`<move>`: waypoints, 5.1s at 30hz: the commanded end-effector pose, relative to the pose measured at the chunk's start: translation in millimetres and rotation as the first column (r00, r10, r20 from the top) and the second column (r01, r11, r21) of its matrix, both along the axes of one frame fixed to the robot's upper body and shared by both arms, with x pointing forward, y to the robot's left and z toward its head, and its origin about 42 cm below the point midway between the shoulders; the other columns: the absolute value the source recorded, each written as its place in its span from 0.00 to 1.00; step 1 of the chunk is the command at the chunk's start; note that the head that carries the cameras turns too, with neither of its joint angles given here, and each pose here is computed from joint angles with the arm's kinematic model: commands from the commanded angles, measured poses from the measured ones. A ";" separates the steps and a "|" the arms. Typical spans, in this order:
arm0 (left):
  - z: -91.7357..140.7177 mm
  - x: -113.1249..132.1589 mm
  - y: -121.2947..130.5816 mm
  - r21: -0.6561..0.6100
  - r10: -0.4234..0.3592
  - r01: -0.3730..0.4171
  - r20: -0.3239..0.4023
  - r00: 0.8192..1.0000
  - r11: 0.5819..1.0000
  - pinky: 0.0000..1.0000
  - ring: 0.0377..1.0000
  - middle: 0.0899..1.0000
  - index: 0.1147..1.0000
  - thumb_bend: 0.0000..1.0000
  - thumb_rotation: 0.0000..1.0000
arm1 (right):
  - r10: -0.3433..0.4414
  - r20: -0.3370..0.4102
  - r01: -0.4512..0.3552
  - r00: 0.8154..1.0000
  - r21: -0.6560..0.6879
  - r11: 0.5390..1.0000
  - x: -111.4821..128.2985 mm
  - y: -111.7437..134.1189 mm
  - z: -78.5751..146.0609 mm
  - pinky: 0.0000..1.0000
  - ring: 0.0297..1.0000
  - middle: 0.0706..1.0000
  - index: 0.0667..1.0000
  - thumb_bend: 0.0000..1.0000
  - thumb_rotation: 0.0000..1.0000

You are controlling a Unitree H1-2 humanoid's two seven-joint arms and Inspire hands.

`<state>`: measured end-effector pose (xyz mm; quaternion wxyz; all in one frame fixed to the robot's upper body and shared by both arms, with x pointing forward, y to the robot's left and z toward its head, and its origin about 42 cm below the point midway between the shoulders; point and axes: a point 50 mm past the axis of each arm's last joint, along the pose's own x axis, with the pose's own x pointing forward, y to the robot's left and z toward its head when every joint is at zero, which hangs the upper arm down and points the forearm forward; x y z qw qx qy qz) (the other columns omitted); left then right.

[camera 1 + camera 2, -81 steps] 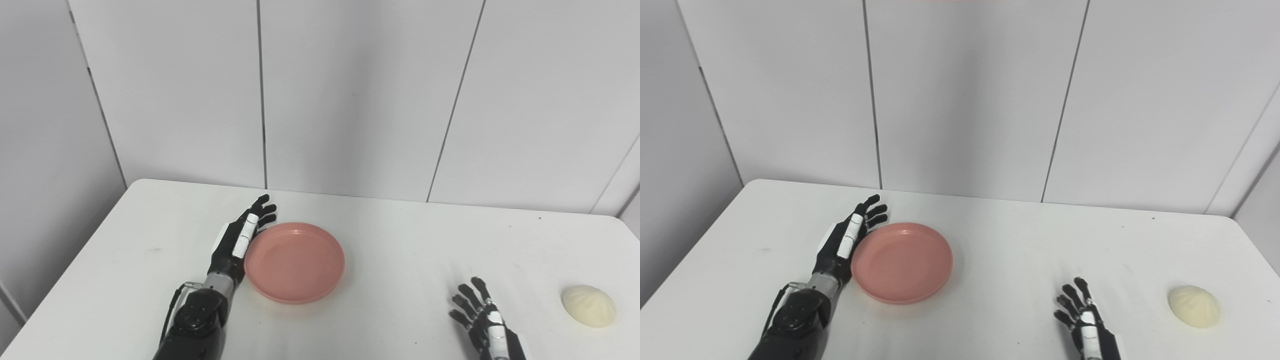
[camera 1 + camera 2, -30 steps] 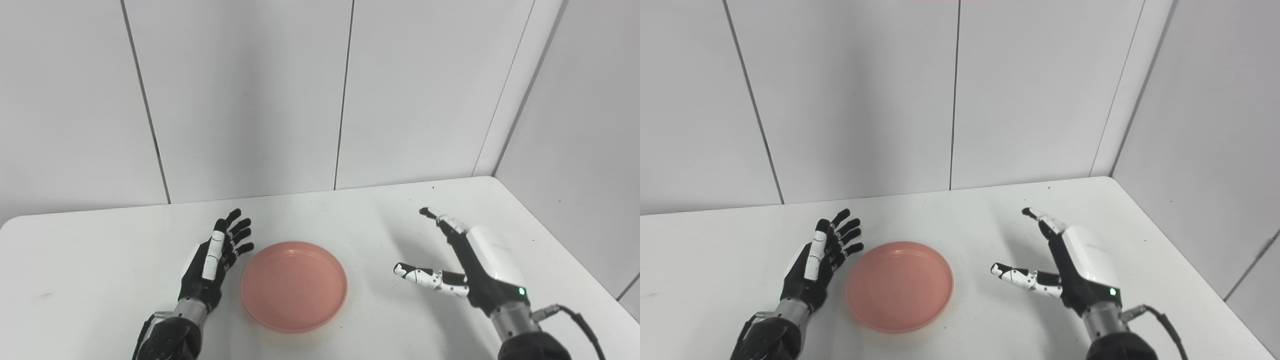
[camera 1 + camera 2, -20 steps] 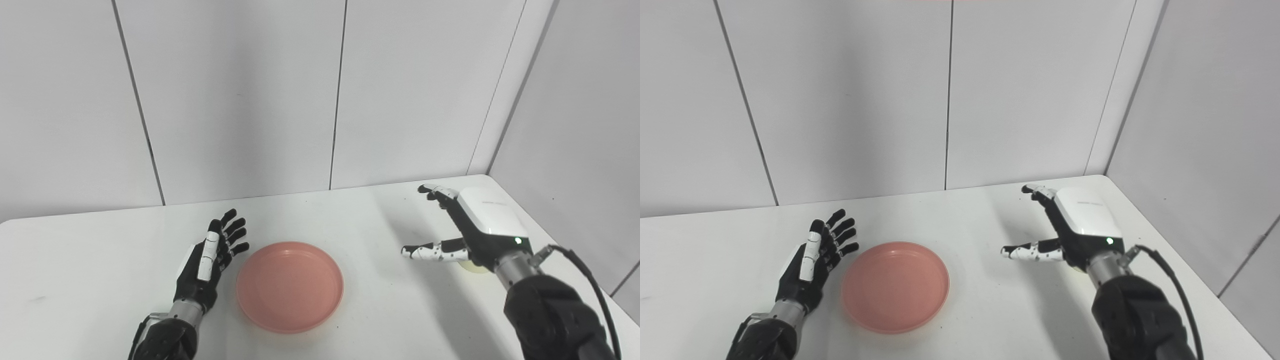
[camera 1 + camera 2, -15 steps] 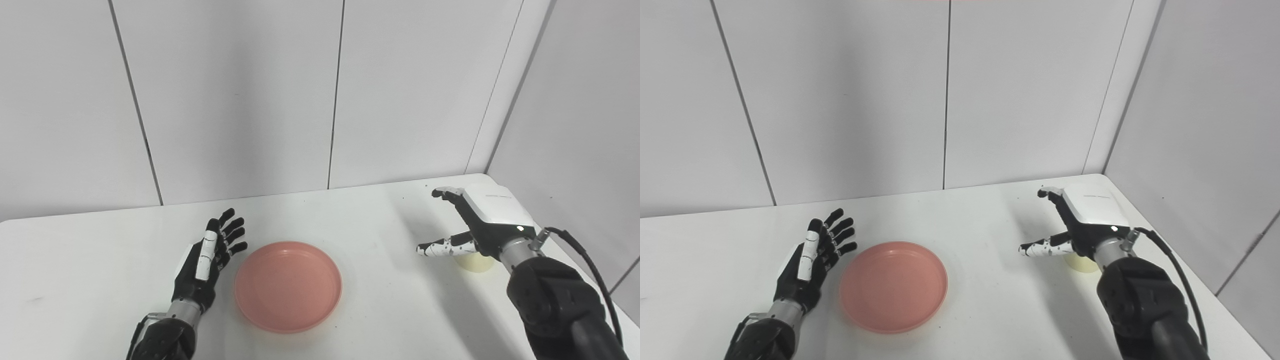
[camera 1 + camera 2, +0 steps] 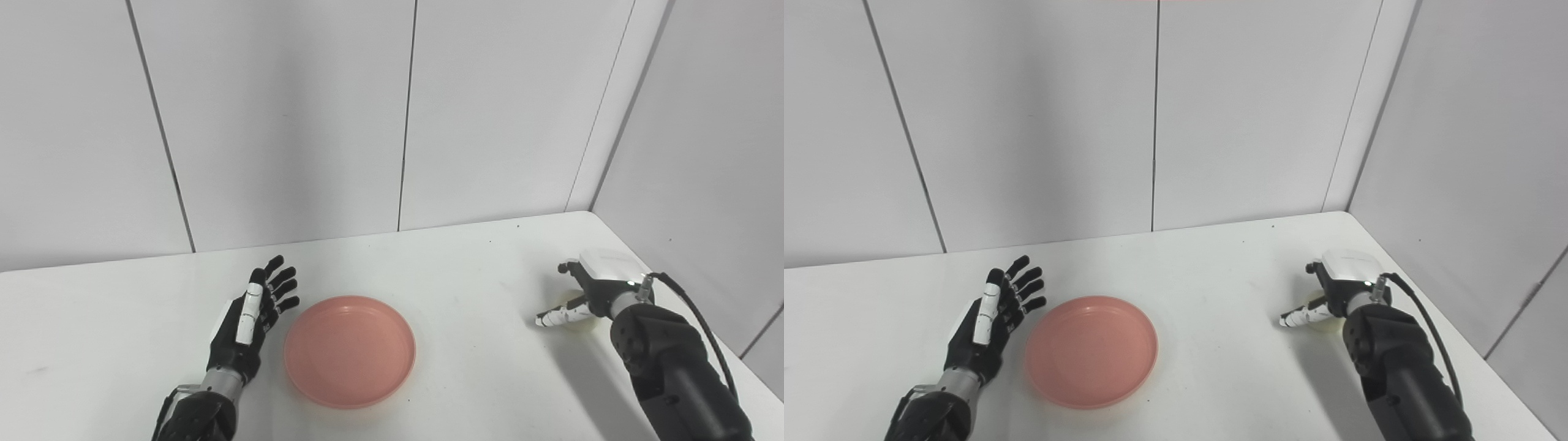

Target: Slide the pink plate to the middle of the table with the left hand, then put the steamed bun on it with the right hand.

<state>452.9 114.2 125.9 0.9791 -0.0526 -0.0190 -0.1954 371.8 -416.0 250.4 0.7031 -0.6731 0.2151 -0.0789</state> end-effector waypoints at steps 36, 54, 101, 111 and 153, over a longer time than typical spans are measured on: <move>-31.7 -14.5 4.0 0.004 -0.014 0.014 -0.131 0.991 1.000 0.82 0.88 0.87 0.88 0.75 0.95 | -0.001 -0.093 0.009 0.996 0.088 0.996 7.2 -28.1 7.6 0.22 0.29 0.38 0.46 0.53 0.00; -31.7 -13.4 0.8 0.014 -0.019 0.022 -0.140 0.990 1.000 0.83 0.87 0.88 0.89 0.74 0.96 | 0.074 0.021 -0.076 0.997 0.075 0.994 6.2 -10.1 29.1 0.20 0.25 0.42 0.45 0.53 0.00; -40.1 -26.5 -43.6 0.089 0.018 -0.007 -0.121 0.992 0.996 0.69 0.80 0.81 0.82 0.84 0.96 | 0.691 0.384 -0.770 0.613 0.095 0.631 29.4 211.1 99.9 0.16 0.22 0.35 0.47 0.52 0.00; -40.5 -27.5 -42.4 0.093 0.020 -0.008 -0.125 0.992 0.996 0.70 0.81 0.82 0.82 0.83 0.95 | 0.728 0.310 -0.786 0.611 0.127 0.605 35.3 248.0 75.5 0.23 0.30 0.38 0.47 0.53 0.00; -38.6 -28.0 -41.1 0.115 0.018 -0.002 -0.143 0.990 0.993 0.70 0.82 0.84 0.85 0.80 0.97 | 0.762 -0.001 -0.756 0.647 0.129 0.642 56.3 271.5 16.6 0.59 0.71 0.77 0.68 0.97 0.34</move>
